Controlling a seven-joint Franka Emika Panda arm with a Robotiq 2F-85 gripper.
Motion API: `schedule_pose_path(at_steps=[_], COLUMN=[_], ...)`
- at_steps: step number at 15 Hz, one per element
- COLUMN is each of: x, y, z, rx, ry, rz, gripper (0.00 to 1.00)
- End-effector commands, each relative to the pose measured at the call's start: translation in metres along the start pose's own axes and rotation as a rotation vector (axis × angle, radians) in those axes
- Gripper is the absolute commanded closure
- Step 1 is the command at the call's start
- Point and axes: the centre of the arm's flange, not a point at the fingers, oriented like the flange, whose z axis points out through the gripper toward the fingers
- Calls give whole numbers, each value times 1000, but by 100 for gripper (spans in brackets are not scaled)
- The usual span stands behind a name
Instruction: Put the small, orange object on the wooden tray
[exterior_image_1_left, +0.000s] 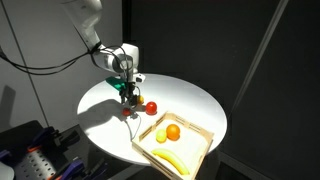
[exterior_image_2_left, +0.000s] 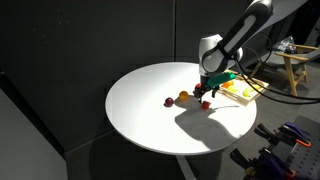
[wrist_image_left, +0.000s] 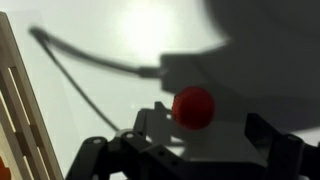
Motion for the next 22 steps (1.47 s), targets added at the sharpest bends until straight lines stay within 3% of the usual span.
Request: schedule_pose_path(at_steps=[1, 18, 19, 20, 22], x=[12, 20, 20, 20, 21], y=[-1, 2, 2, 2, 2], z=[7, 24, 24, 25, 25], rx=[-6, -19, -20, -20, -20], ry=[1, -15, -16, -16, -16], rz=[-9, 0, -1, -2, -2], gripper=[0, 0, 25, 27, 43])
